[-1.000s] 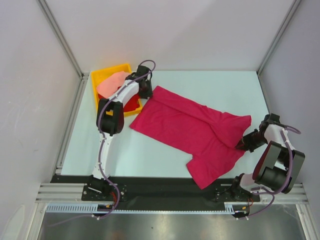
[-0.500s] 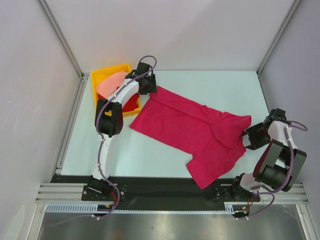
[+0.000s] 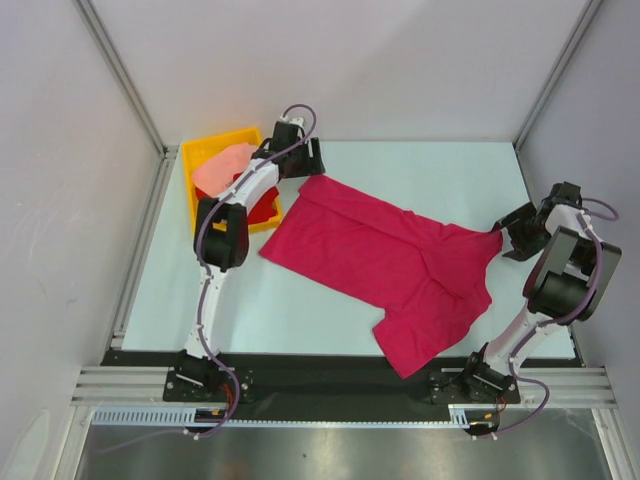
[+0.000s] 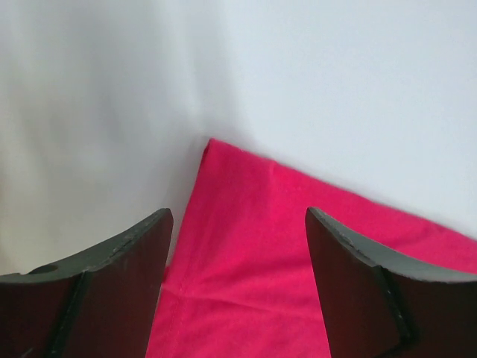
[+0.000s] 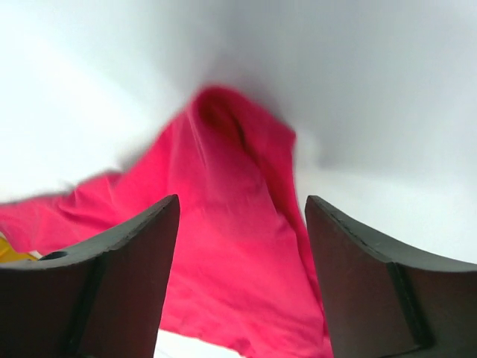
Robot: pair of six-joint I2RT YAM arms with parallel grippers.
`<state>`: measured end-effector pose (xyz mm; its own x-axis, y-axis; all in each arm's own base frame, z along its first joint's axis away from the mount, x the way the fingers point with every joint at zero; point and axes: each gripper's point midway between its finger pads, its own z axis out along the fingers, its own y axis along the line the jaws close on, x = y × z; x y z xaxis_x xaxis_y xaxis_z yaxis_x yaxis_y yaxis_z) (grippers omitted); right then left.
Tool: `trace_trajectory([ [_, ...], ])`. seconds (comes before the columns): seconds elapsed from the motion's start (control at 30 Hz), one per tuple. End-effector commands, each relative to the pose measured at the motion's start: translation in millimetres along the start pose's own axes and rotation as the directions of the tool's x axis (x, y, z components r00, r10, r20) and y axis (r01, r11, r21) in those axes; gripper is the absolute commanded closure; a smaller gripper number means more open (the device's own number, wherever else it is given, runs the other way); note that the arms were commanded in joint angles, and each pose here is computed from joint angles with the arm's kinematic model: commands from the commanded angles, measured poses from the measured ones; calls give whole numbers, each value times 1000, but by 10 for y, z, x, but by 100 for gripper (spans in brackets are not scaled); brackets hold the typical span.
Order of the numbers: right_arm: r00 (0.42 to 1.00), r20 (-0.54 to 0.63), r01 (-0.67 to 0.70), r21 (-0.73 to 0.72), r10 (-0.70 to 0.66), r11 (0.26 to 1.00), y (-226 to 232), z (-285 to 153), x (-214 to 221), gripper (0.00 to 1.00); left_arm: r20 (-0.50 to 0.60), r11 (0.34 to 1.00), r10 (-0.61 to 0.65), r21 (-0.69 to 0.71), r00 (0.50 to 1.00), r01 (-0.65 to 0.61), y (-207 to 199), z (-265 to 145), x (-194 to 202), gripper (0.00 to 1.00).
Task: Fold and stack the t-shirts
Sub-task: Fold the tshirt
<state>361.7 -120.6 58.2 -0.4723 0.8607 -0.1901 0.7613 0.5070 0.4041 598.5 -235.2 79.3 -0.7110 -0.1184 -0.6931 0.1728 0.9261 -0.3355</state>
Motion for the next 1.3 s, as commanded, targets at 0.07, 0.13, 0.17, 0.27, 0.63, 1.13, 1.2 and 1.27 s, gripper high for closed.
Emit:
trace_trajectory([
  [0.07,995,53,87,-55,-84,995,159,83,-297,30,85,997,-53,67,995,47,-36,151,-245,23],
  [0.13,993,44,109,-49,-107,993,151,147,-332,37,81,995,-75,75,994,69,-30,197,-215,25],
  [0.17,992,35,120,-47,-119,992,149,166,-339,40,82,993,-90,78,993,83,-36,211,-212,25],
  [0.27,987,38,155,-41,-153,987,175,194,-408,48,84,993,-101,66,991,96,-4,229,-187,26],
  [0.63,987,-11,160,-7,-160,987,111,331,-496,46,45,967,-237,107,971,231,79,382,-70,26],
  [1.13,991,-19,130,-11,-130,991,33,373,-459,74,-7,940,-314,134,949,312,160,502,81,64],
  [1.2,991,-16,129,-11,-129,992,15,368,-455,80,-7,936,-327,136,945,325,174,512,82,69],
  [1.27,993,-4,122,-6,-122,993,-22,368,-477,93,-10,929,-345,139,939,343,195,526,87,76],
])
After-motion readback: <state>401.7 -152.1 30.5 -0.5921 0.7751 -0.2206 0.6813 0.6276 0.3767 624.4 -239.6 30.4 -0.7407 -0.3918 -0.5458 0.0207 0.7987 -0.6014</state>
